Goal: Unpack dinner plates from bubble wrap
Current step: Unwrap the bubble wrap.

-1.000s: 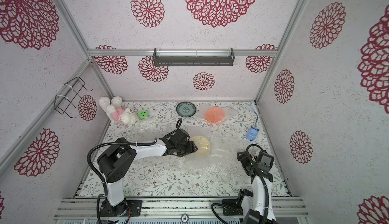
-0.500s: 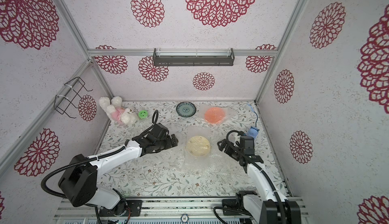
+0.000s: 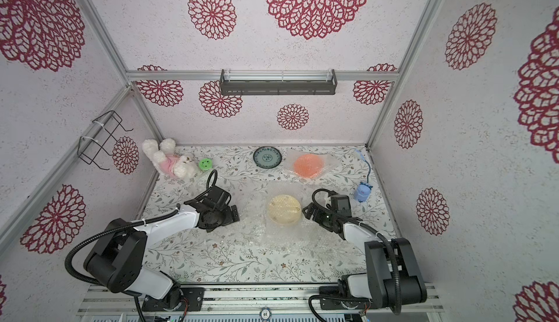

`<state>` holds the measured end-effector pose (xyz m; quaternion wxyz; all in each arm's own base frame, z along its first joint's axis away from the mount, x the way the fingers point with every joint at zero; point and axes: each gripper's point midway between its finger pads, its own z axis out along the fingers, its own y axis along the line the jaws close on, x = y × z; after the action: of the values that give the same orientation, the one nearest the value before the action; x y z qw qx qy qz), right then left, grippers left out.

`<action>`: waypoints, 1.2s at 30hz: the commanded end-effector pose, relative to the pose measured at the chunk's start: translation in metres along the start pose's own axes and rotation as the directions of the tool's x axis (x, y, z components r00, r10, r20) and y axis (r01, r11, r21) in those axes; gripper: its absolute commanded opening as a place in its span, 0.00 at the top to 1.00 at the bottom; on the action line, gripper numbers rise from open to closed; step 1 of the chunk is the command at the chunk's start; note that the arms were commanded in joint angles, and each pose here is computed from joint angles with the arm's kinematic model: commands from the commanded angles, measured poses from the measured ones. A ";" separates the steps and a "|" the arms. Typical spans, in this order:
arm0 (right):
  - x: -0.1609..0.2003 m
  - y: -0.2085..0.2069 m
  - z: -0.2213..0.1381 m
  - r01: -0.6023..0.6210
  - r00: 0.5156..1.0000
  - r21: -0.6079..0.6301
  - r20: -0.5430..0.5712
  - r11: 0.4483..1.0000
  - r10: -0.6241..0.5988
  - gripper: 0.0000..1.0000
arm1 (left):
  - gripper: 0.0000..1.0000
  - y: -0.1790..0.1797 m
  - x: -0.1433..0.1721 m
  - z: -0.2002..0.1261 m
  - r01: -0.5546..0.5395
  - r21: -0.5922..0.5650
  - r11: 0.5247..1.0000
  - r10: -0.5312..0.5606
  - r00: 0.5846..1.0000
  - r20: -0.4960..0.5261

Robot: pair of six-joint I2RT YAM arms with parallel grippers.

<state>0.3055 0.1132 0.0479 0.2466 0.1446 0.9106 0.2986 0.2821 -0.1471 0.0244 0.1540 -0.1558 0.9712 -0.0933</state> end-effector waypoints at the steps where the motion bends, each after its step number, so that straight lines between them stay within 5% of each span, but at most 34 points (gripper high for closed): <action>1: -0.010 0.008 0.006 0.014 1.000 -0.026 0.015 1.000 -0.014 0.01 | 0.03 0.014 0.012 0.009 0.036 -0.018 0.999 -0.037 0.999 -0.018; 12: -0.027 0.017 0.002 0.035 0.998 -0.027 0.054 0.999 -0.034 0.01 | 0.03 0.024 0.048 0.002 0.088 0.001 0.996 -0.088 0.995 -0.043; 21: -0.036 0.040 -0.017 0.073 0.995 -0.072 0.070 0.995 -0.068 0.02 | 0.03 -0.038 -0.001 -0.083 -0.093 0.056 0.994 0.085 0.987 0.134; 27: -0.028 0.063 -0.013 0.091 0.995 -0.179 0.046 0.980 -0.084 0.18 | 0.03 -0.097 0.001 -0.102 -0.254 0.111 0.961 0.233 0.957 0.173; 32: -0.020 0.073 0.004 0.120 0.993 -0.197 0.000 0.973 -0.122 0.34 | 0.03 -0.150 0.017 -0.085 -0.285 0.278 0.917 0.264 0.958 0.111; 36: -0.016 0.074 0.020 0.126 0.990 -0.200 -0.036 0.972 -0.136 0.48 | 0.03 -0.177 0.026 -0.066 -0.314 0.297 0.902 0.306 0.949 0.076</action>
<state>0.3272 0.1643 0.0753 0.2419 0.0729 0.8979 0.3606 0.2794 -0.2824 0.1127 0.1987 0.0024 0.9638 -0.1779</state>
